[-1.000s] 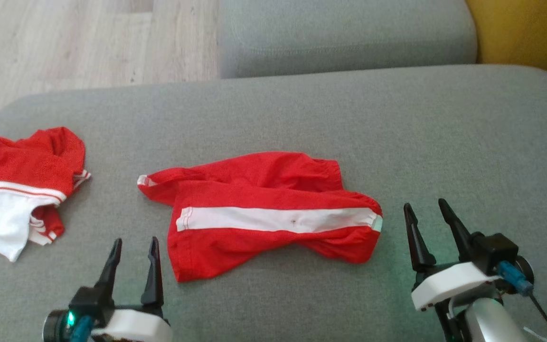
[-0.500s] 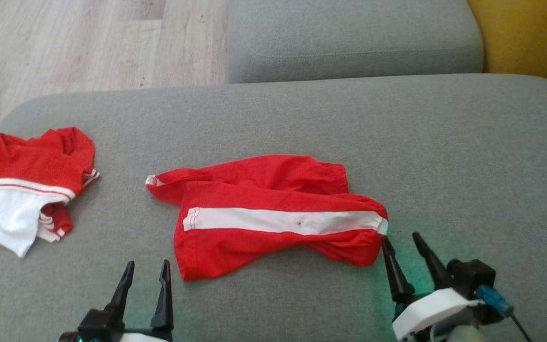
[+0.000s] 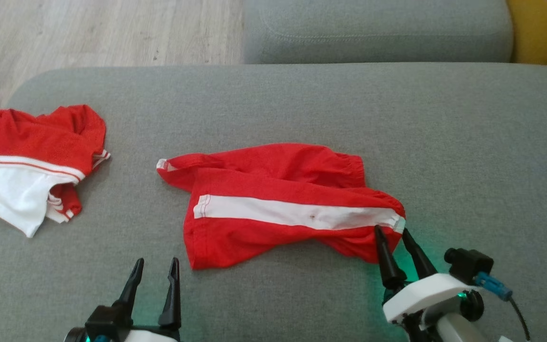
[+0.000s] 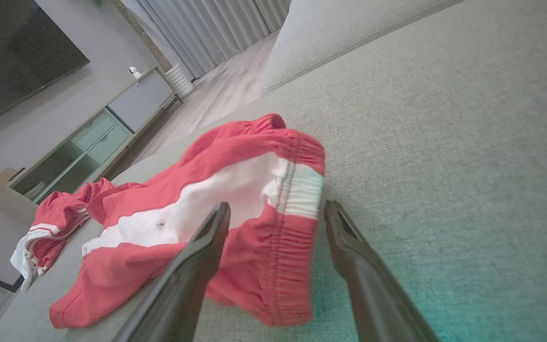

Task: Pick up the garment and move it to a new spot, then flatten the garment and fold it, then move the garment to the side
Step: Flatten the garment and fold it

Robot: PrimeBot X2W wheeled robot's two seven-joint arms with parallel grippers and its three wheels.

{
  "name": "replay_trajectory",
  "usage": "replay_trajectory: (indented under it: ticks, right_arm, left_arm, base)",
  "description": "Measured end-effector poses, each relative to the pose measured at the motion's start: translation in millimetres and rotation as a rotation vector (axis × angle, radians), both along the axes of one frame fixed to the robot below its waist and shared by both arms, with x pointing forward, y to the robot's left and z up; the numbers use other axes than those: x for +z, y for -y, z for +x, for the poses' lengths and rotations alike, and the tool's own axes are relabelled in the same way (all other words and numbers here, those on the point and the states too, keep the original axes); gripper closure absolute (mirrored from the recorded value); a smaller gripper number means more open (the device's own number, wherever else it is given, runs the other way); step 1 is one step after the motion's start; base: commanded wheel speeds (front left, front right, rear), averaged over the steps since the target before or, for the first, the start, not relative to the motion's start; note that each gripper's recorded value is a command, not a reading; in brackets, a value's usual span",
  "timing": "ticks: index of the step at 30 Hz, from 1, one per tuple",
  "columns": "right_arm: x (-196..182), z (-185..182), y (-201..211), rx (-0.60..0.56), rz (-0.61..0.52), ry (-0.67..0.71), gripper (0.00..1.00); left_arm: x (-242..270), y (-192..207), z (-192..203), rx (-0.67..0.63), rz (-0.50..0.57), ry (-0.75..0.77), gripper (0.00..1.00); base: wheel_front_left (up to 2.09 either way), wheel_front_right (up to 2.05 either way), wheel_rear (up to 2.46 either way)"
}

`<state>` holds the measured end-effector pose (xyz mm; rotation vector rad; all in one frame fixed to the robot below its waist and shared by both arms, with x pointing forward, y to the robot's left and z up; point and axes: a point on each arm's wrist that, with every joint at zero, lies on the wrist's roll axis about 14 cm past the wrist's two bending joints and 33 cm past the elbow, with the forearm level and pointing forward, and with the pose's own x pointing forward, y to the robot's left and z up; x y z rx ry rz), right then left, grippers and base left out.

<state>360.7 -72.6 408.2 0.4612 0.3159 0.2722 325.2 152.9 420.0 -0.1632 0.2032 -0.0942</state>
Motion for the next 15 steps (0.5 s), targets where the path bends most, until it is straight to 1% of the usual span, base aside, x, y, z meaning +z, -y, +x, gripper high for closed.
replay_trajectory:
  ticks: [4,9,15]
  right_arm:
    - [-5,4,6,-0.028,0.032,-0.028,0.00]
    - [-10,2,0,-0.009,0.064,-0.058,0.00]
    - [9,17,-5,0.015,0.096,-0.006,0.00]
  left_arm:
    - [-3,2,0,-0.006,-0.001,-0.010,0.00]
    - [-2,9,7,-0.025,-0.011,-0.008,0.00]
    - [-4,14,11,-0.044,-0.015,-0.015,0.00]
  base:
    - [0.00,0.00,0.00]
    - [0.00,0.00,0.00]
    - [0.00,0.00,0.00]
